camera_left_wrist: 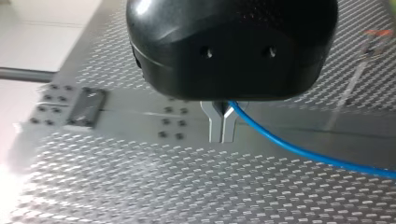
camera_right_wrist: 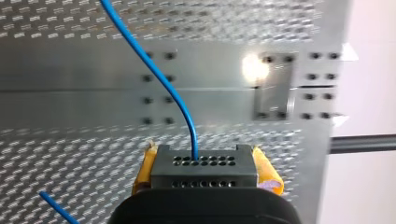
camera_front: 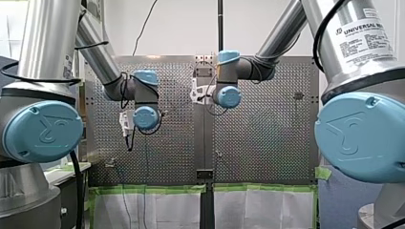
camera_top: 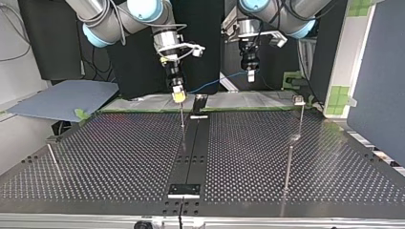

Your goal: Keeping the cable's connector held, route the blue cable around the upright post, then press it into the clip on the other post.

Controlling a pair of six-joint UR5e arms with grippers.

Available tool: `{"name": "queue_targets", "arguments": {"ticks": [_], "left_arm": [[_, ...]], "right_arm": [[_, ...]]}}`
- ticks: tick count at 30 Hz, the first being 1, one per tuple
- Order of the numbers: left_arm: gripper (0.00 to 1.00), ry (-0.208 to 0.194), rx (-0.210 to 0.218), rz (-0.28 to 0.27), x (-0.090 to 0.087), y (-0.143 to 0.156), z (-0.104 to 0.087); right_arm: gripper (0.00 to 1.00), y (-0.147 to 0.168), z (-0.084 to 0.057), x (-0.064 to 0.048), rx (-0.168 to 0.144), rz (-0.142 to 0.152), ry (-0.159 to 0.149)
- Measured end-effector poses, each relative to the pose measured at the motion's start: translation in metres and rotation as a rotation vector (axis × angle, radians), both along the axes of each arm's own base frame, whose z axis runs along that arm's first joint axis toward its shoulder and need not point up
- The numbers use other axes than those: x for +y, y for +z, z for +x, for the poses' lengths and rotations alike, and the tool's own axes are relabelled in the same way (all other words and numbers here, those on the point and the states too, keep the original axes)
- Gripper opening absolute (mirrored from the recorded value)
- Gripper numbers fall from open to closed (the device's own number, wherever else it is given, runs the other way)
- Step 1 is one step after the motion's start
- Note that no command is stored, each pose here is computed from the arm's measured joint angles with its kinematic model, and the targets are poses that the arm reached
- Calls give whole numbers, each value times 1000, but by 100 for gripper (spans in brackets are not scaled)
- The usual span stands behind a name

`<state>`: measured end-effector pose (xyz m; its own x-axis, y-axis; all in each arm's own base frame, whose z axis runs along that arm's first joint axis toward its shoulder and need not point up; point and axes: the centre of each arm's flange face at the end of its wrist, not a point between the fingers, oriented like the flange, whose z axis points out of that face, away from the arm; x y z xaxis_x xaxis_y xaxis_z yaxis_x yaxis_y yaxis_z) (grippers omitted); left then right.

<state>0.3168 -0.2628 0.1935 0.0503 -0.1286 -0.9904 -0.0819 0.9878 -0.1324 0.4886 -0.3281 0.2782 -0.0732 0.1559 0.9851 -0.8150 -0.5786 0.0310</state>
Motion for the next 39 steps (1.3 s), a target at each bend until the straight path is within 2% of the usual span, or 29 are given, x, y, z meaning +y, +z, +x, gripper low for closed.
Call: {"name": "queue_targets", "arguments": {"ticks": [3, 7, 16, 27, 33, 39], "left_arm": [[0, 18, -30, -18, -1, 23, 9], [0, 39, -66, -39, -1, 53, 18], [0, 88, -146, -100, 6, 119, 33], [0, 106, -250, -186, 20, 204, 38], [0, 113, -302, -199, 35, 249, 42], [0, 114, -319, -179, 52, 279, 59]], "right_arm": [[0, 27, 2, -1, -18, -21, 15], [0, 49, 6, -3, -29, -34, 24], [0, 75, 12, -11, -23, -21, 31], [0, 115, 24, -22, -45, -43, 40], [0, 129, 32, -29, -54, -47, 50], [0, 149, 40, -35, -53, -49, 65]]}}
